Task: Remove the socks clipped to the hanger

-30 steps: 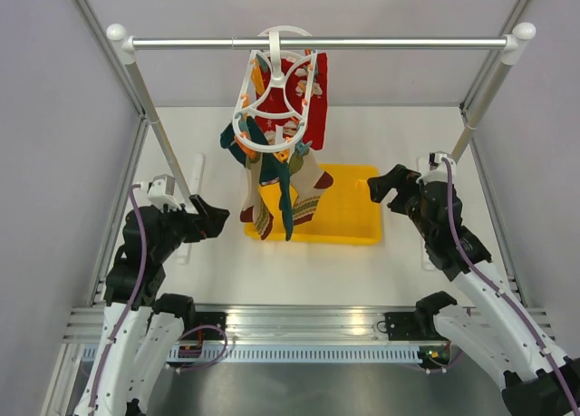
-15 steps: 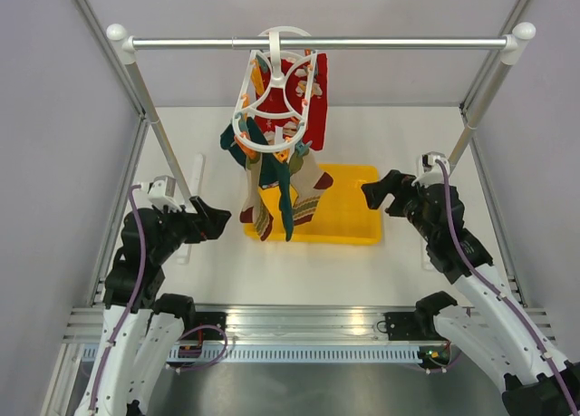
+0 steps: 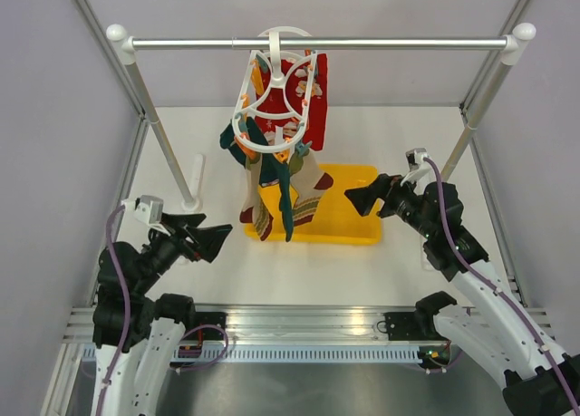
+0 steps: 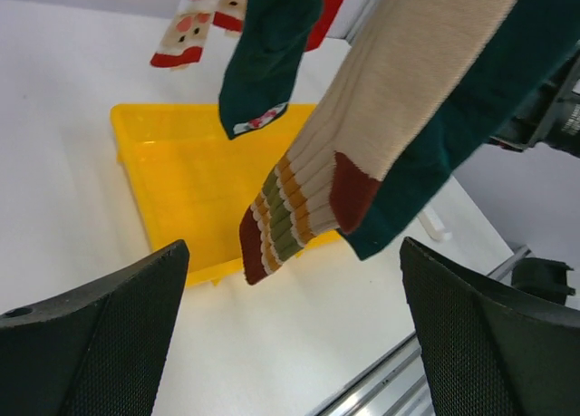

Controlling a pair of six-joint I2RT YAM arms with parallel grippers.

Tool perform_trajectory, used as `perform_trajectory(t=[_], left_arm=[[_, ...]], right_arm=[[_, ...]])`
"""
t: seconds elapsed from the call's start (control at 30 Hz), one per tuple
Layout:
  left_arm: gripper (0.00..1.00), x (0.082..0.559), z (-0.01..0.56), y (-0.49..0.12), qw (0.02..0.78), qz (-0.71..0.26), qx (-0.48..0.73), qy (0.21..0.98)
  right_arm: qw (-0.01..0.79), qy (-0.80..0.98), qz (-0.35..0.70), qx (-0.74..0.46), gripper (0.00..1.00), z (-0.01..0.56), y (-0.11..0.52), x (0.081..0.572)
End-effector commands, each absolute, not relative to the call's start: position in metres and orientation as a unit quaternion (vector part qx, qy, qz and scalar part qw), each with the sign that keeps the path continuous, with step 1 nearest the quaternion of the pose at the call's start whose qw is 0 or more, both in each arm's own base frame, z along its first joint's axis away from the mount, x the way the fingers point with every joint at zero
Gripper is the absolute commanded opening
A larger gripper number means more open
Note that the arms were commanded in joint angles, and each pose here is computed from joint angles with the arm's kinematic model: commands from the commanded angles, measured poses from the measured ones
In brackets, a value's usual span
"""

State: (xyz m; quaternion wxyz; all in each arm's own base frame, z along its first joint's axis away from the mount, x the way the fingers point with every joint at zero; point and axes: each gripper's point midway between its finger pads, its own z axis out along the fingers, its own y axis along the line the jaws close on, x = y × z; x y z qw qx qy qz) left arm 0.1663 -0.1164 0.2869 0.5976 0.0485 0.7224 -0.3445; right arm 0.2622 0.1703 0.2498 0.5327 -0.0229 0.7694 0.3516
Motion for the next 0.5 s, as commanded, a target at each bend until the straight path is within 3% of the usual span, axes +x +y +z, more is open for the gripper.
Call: perform_trajectory(t=[0.0, 0.23, 0.47], left_arm=[[1.00, 0.140, 0.330, -0.126, 0.629, -0.378, 0.095, 0.672], [0.99, 0.104, 0.386, -0.154, 0.626, -0.454, 0.192, 0.605], [0.99, 0.098, 0.415, -0.167, 0.592, -0.492, 0.229, 0.596]], right_arm=[[0.547, 0.738, 0.389, -0.070, 0.98, 0.270, 0.187, 0.255], [0.552, 0.726, 0.402, -0.085, 0.98, 0.279, 0.197, 0.258], [0.545, 0.720, 0.417, -0.100, 0.98, 0.280, 0.214, 0.258]])
